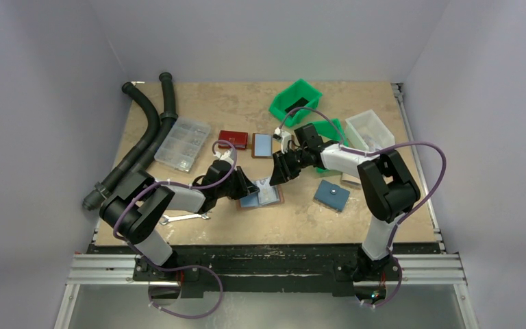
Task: Take the credit cards out of the card holder
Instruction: Remove the credit card from the card holder.
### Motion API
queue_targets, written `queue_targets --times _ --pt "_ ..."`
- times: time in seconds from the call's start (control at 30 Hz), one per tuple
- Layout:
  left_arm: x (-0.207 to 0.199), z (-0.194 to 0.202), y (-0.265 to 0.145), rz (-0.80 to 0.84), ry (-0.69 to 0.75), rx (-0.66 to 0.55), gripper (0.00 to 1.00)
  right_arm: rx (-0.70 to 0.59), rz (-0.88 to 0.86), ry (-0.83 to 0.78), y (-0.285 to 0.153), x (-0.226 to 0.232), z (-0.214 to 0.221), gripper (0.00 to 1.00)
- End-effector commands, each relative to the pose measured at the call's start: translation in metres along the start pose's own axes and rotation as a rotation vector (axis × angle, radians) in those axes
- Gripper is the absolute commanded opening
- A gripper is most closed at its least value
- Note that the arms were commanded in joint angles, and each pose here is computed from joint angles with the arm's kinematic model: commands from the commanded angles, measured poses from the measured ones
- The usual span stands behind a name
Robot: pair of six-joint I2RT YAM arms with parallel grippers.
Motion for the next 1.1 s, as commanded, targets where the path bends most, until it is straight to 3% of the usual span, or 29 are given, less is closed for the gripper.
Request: queue_targets --times 0.0,0.53,1.07 --pt "0.041 0.024 -0.002 -0.149 -0.001 0.063 0.04 -0.033 -0.038 -0.037 -0.004 0.011 -0.017 0.37" --pt "0.04 0.025 -0.002 -0.143 -0.008 0.063 0.04 -0.009 0.02 0.036 0.005 -0.003 -0.012 0.34" --pt "0.038 0.025 -0.001 -0.134 -0.023 0.061 0.04 0.006 -0.003 0.086 0.01 -0.001 -0.008 0.41"
Point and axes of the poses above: each gripper's point midway between its finger pads, its own y axis out along the fingers, its own x axis along the line the jaws close on, z = x × y, the point moved 2 cm from there along -y, back along the fingers
